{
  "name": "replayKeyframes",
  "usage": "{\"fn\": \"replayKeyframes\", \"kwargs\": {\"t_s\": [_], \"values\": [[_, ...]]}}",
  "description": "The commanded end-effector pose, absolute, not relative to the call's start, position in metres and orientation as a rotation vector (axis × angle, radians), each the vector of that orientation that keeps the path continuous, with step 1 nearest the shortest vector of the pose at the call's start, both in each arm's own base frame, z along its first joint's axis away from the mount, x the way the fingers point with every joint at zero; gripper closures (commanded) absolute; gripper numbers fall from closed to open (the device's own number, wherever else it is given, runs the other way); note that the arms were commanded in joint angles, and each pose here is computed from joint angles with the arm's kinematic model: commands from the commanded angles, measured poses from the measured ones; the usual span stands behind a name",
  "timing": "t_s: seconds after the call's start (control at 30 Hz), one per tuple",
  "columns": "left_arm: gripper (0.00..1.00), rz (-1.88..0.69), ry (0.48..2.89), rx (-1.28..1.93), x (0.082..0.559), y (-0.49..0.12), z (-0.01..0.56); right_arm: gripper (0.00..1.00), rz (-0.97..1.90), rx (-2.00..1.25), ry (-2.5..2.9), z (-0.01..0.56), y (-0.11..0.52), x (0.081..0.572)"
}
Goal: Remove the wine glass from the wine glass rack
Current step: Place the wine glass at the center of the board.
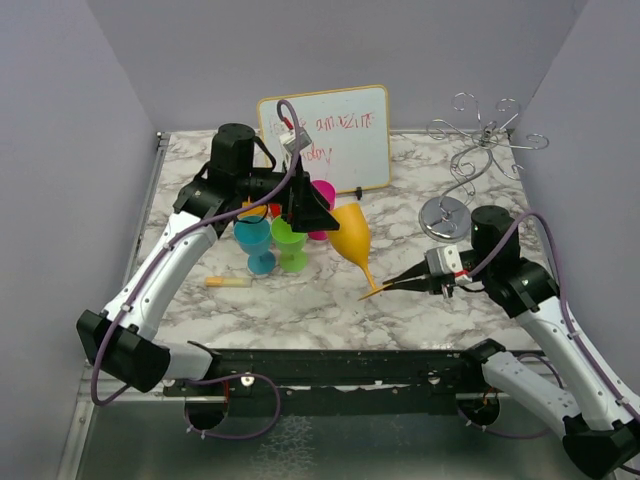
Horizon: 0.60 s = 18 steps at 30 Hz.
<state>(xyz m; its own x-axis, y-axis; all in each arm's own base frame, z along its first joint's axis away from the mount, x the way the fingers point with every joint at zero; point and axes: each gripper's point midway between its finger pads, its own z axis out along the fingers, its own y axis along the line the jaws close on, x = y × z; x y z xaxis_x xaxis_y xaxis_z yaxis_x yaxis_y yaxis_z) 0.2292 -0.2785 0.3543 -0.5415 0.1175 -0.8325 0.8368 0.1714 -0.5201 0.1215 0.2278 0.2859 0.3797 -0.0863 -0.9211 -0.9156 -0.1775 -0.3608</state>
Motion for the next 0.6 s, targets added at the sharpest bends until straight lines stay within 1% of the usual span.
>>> {"fn": "replayKeyframes", "kwargs": {"t_s": [0.0,0.07,0.23,0.3,0.47,0.5,0.57], "values": [[0.03,-1.595,1.686,1.076,0.206,-0.282,0.368,0.99,1.034,-1.602,0.826,0.283,0.227,0.103],[0.06,-1.645,1.657,1.119,0.199,-0.282,0.369,0.99,1.025,-1.608,0.827,0.282,0.227,0.103],[0.17,-1.726,1.582,1.203,0.184,-0.278,0.372,0.99,0.974,-1.615,0.830,0.279,0.225,0.107],[0.23,-1.752,1.552,1.236,0.176,-0.277,0.374,0.99,0.969,-1.611,0.821,0.280,0.226,0.107],[0.42,-1.775,1.507,1.280,0.166,-0.277,0.376,0.99,0.968,-1.609,0.828,0.279,0.226,0.109],[0.45,-1.779,1.502,1.287,0.165,-0.277,0.376,0.99,0.971,-1.609,0.832,0.278,0.226,0.109],[0.48,-1.792,1.488,1.305,0.161,-0.279,0.376,0.98,0.970,-1.612,0.833,0.278,0.227,0.110]]}}
